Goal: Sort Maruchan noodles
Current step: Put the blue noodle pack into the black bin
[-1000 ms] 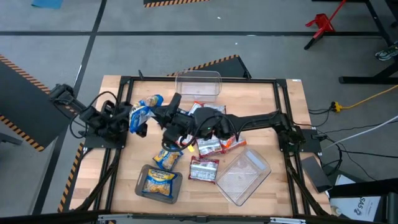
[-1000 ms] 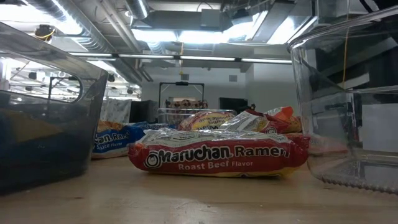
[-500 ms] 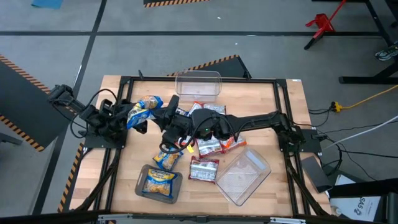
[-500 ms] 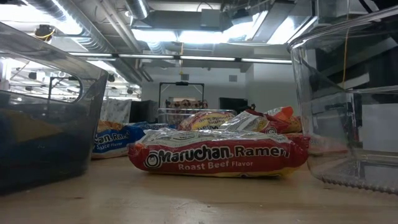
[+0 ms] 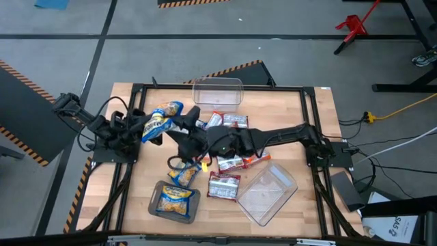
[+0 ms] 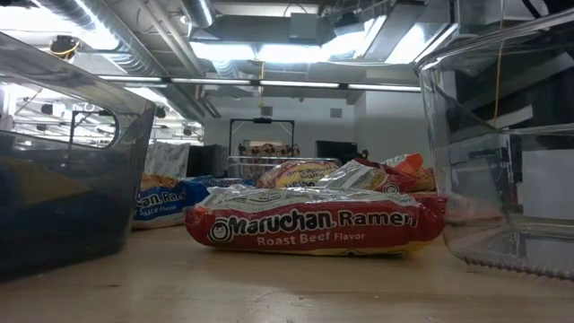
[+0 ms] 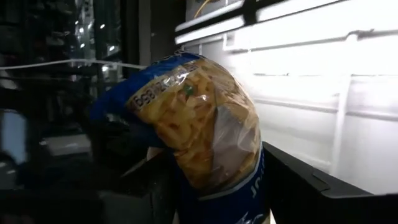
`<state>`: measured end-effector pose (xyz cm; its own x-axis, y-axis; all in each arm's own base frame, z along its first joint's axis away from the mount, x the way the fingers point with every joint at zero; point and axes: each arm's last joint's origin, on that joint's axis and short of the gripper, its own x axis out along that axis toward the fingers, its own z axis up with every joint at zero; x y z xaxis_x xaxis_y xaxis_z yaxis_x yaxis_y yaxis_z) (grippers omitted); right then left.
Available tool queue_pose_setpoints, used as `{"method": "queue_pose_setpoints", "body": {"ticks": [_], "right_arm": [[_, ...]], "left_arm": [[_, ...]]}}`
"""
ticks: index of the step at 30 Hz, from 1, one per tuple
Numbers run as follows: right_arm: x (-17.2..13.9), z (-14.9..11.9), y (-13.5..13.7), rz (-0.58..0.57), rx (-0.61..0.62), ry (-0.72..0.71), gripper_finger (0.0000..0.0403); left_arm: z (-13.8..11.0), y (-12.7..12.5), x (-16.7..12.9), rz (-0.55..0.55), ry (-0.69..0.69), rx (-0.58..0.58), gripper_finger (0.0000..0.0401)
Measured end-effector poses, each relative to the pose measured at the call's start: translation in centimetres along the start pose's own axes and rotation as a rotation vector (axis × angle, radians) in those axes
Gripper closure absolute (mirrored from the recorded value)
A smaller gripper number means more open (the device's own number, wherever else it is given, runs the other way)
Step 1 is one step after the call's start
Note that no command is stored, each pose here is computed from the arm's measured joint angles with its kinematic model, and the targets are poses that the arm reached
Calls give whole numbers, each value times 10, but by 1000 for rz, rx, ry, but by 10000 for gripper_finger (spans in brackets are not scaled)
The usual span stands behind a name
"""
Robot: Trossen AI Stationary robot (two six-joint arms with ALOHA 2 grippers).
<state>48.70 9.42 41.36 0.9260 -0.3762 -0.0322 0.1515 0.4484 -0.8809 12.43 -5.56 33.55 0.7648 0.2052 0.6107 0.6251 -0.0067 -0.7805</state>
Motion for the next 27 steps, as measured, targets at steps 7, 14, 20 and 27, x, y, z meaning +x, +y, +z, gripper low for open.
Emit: {"method": "queue_pose_setpoints", "body": {"ticks": [7, 14, 20, 27], "right_arm": [[-33, 16, 5, 61, -20, 100, 124], [-73, 31, -2, 83, 13, 145, 134], [-119, 39, -9, 101, 42, 236, 134], [-175, 42, -17, 98, 268, 291, 134]], "left_arm": [[-2, 7, -3, 106, 72, 85, 206], [-4, 14, -4, 161, 101, 125, 206], [-11, 21, -8, 226, 210, 109, 212], [-22, 31, -18, 345, 282, 95, 247]]}}
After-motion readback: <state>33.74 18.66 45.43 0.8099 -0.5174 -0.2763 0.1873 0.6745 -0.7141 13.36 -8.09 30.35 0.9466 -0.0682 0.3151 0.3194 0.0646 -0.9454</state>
